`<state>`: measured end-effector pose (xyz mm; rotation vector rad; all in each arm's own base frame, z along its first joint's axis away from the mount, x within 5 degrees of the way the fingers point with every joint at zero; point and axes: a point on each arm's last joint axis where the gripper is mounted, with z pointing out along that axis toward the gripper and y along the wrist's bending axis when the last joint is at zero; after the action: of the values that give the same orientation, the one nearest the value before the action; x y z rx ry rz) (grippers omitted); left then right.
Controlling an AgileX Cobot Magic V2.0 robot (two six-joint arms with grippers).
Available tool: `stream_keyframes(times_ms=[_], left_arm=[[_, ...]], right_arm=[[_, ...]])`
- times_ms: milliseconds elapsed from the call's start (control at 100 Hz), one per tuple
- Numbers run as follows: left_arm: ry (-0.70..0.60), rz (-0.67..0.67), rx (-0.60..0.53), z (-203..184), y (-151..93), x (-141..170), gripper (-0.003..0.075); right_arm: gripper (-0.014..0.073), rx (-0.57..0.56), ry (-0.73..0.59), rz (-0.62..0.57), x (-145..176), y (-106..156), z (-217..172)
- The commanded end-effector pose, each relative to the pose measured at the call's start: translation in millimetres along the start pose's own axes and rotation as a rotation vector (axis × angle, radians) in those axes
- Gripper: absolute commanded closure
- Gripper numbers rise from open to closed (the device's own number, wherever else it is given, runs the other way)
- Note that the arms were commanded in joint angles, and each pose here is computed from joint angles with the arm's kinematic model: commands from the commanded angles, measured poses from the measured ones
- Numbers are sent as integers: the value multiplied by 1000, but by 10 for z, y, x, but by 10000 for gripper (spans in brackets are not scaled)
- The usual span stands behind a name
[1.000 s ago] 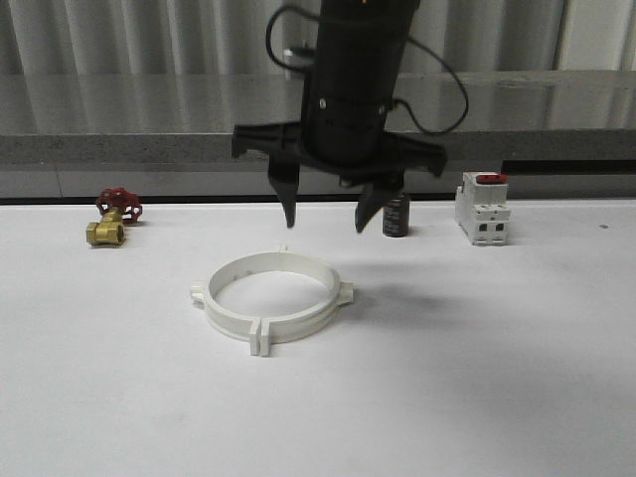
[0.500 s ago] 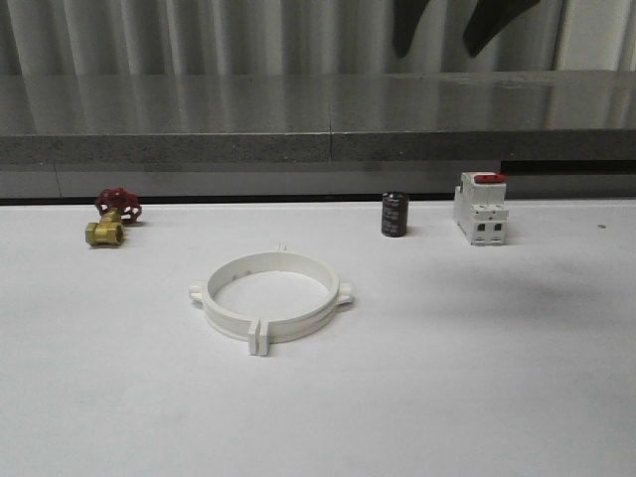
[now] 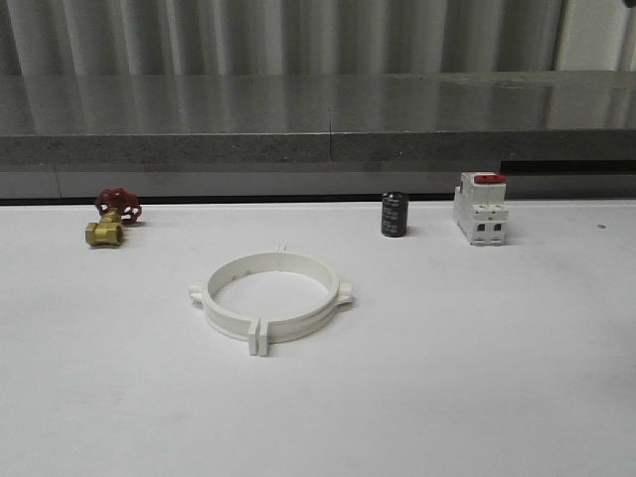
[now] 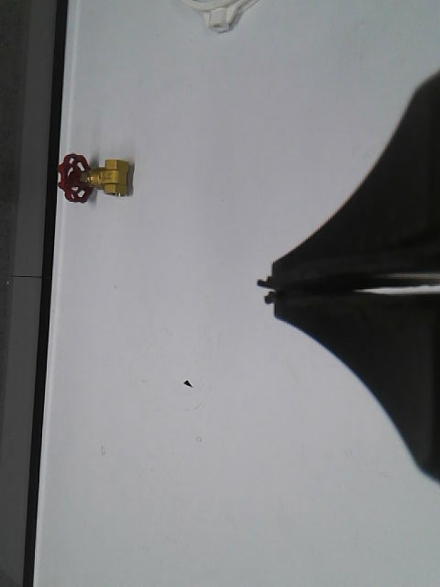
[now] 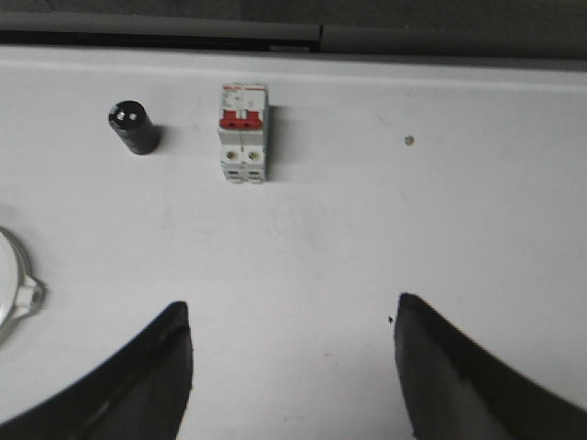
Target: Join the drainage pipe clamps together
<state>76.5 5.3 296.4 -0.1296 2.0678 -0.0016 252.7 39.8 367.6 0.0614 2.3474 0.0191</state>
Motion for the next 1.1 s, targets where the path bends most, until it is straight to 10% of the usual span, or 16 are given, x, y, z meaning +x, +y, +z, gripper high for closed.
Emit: stream_keyframes(times_ms=[0,750,1090], left_arm=[[-79,5,16,-33,-18,-124,740],[-79,5,16,-33,-18,-124,740],[-79,5,16,-33,-18,-124,740]], right_arm=[[113,3,-121,-2,53,-117,-264],[148,26,-239,31,1556,-547,-1068],[611,55,-267,19,1662,-602,-1117]])
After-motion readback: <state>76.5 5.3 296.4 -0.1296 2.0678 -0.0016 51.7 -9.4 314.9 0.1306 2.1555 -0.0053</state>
